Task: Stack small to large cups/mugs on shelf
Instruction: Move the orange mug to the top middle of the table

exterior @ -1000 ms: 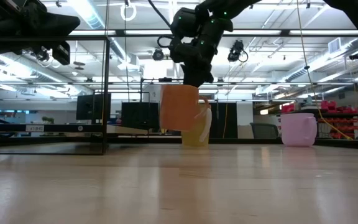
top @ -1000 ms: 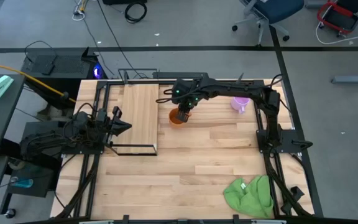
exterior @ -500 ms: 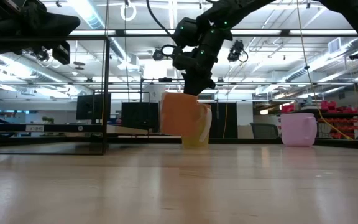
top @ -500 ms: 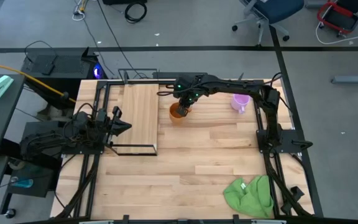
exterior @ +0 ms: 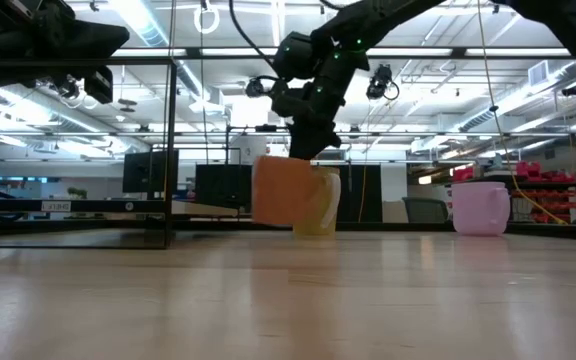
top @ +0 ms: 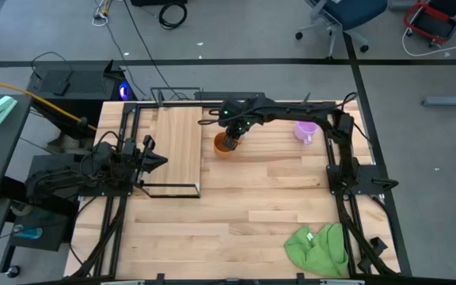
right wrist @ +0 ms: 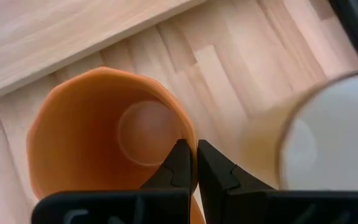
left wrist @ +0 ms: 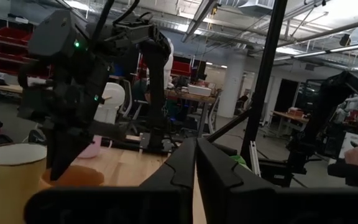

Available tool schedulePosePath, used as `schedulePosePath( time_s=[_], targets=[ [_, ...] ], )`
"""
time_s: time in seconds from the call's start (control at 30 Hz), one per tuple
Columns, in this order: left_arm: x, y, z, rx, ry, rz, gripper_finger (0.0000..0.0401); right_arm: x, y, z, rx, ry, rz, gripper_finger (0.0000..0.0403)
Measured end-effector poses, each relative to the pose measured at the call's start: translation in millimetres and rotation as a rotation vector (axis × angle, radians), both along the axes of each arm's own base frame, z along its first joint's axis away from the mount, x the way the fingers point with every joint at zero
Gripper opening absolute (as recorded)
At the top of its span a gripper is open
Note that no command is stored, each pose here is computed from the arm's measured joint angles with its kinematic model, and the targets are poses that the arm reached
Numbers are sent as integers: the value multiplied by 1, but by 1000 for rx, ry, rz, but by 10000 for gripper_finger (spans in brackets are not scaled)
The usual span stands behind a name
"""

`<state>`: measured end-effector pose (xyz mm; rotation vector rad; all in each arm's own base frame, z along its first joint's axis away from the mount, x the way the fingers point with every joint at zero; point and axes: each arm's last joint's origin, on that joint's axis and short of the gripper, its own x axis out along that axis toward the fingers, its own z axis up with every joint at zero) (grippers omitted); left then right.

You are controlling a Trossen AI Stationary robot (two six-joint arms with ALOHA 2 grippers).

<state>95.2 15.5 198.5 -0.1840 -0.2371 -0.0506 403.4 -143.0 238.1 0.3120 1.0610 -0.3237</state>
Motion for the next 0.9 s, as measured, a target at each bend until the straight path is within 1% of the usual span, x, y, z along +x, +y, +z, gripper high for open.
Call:
schedulePosePath(
  time_s=[0.2, 0.47, 0.73, 0.9],
  targets=[
    [0, 0, 1, 5, -5, 7, 17, 5, -2, -15, 4, 31, 14, 11],
    [0, 0, 1, 18, -4, 22, 11, 9, -3, -16, -11, -4, 24, 11],
    [0, 1, 1, 16, -4, 33, 22, 10, -4, -16, -14, -5, 29, 13],
    [0, 1, 1, 16, -4, 36, 13, 12, -4, -15, -14, -30, 42, 13]
  ],
)
